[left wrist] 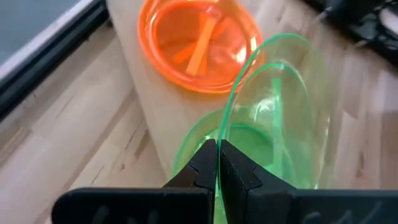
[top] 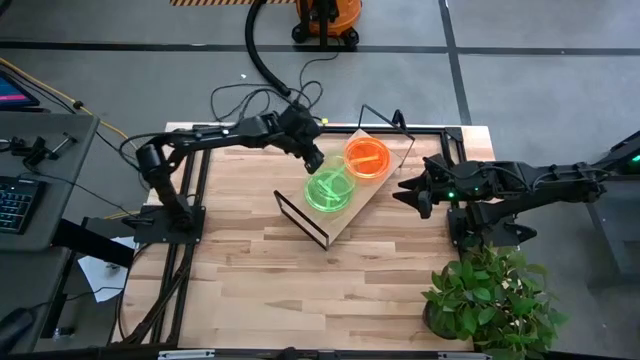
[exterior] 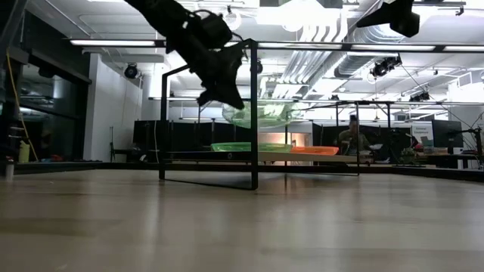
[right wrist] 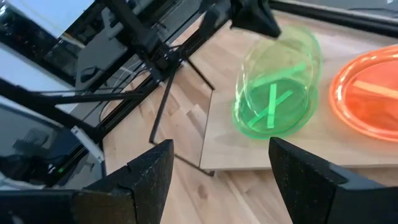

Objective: Place and stack plates onto a shelf
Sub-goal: Stack the green plate on top of the green plates on the shelf

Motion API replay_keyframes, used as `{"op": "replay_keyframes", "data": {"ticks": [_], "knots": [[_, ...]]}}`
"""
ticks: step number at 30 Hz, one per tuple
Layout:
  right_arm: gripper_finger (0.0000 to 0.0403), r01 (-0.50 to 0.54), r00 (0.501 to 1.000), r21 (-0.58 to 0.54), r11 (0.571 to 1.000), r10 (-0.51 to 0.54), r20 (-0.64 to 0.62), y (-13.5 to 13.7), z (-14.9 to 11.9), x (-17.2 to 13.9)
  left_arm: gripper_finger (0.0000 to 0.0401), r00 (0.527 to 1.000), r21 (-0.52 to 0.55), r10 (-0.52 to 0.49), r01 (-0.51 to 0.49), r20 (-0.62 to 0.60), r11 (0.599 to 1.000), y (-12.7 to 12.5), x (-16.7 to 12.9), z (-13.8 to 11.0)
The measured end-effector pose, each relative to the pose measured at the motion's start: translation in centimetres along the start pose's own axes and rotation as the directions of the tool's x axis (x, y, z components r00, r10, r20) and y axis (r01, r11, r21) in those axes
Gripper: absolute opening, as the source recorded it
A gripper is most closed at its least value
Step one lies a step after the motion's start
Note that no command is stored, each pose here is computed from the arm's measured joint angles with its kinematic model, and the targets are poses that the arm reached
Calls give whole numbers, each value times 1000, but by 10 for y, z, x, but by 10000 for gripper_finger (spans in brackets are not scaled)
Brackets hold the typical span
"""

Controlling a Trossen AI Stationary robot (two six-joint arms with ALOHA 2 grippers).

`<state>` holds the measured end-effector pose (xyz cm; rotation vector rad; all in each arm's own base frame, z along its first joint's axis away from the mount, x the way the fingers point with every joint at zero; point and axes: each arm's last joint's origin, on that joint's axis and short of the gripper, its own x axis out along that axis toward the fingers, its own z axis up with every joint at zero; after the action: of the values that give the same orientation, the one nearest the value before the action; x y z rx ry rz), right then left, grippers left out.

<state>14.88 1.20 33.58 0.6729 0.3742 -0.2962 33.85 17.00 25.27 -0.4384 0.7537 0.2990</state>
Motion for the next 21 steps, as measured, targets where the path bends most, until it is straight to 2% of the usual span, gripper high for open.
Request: {"op": "replay_keyframes", "data": {"ticks": [7,10,21], "knots": [[247,12,1000,0,1000,-12,11,0,0,0,0,994,-15,47,-48,-94,999,-4,14,-12],[247,22,1000,-18,1000,-21,20,-1,1,0,0,993,21,79,-77,-86,997,-8,15,-12],[247,41,998,-17,999,-40,39,-1,1,0,0,990,13,85,-84,-109,996,-8,15,-15]]}}
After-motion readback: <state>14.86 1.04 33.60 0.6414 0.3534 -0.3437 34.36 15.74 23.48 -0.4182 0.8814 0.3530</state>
